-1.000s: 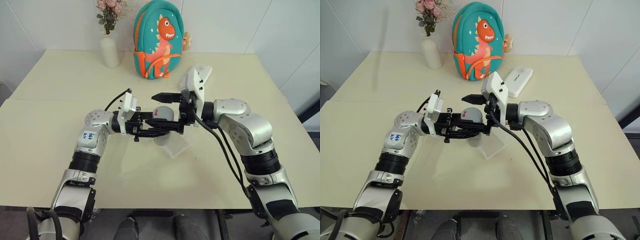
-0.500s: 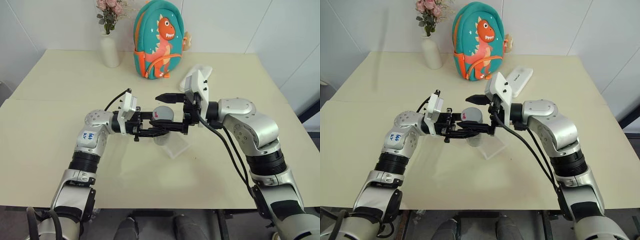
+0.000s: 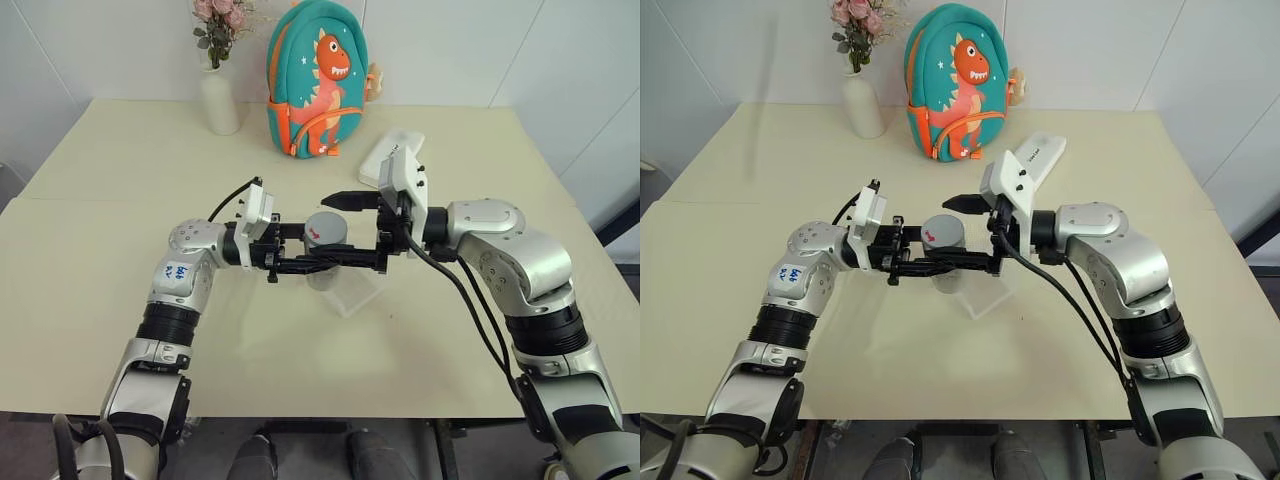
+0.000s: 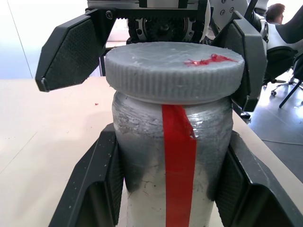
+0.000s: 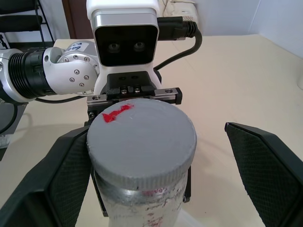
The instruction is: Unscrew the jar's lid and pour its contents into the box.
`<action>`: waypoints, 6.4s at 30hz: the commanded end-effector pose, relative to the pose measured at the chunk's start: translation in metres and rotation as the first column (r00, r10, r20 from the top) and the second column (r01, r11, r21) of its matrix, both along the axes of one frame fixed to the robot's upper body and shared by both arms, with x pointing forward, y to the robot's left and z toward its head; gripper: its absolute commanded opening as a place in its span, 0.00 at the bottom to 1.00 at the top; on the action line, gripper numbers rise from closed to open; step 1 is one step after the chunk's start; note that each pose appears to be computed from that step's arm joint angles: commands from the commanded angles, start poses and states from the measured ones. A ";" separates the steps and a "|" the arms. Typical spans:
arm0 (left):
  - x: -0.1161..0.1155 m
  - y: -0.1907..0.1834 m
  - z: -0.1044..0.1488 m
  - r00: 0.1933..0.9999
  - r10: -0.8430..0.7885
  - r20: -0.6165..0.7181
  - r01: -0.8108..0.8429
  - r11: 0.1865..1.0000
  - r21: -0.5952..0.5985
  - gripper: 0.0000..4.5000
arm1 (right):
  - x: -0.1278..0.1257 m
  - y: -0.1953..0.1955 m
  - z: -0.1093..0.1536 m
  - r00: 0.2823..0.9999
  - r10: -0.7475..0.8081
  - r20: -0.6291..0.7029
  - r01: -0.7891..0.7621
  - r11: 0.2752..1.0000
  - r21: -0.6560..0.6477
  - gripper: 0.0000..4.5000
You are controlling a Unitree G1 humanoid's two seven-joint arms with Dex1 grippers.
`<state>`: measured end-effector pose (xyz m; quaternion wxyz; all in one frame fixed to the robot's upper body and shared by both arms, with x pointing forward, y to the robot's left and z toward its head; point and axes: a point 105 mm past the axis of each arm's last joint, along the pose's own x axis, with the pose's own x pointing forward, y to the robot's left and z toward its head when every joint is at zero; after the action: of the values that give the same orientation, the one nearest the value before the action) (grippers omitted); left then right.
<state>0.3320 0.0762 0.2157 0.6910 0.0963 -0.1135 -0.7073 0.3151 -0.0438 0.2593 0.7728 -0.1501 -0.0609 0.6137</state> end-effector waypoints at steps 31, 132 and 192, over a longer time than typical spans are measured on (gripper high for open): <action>-0.004 -0.005 0.005 0.998 -0.044 0.047 0.044 0.999 0.006 0.46 | -0.012 0.002 0.020 1.000 0.030 0.002 -0.030 0.996 0.087 1.00; 0.022 0.074 0.046 0.950 0.296 0.104 -0.291 0.955 -0.059 0.46 | 0.019 -0.193 -0.107 0.563 -0.798 -0.216 0.818 0.574 0.013 0.56; 0.056 -0.056 0.048 0.441 -0.232 0.867 -0.346 0.847 0.403 0.46 | -0.112 -0.178 -0.028 0.943 -0.302 -0.139 0.331 0.893 0.305 0.99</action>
<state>0.3897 0.0256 0.2496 0.5141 0.6174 -0.2225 -0.5522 0.2085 -0.2206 0.2192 0.8783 0.0080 -0.0768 0.4718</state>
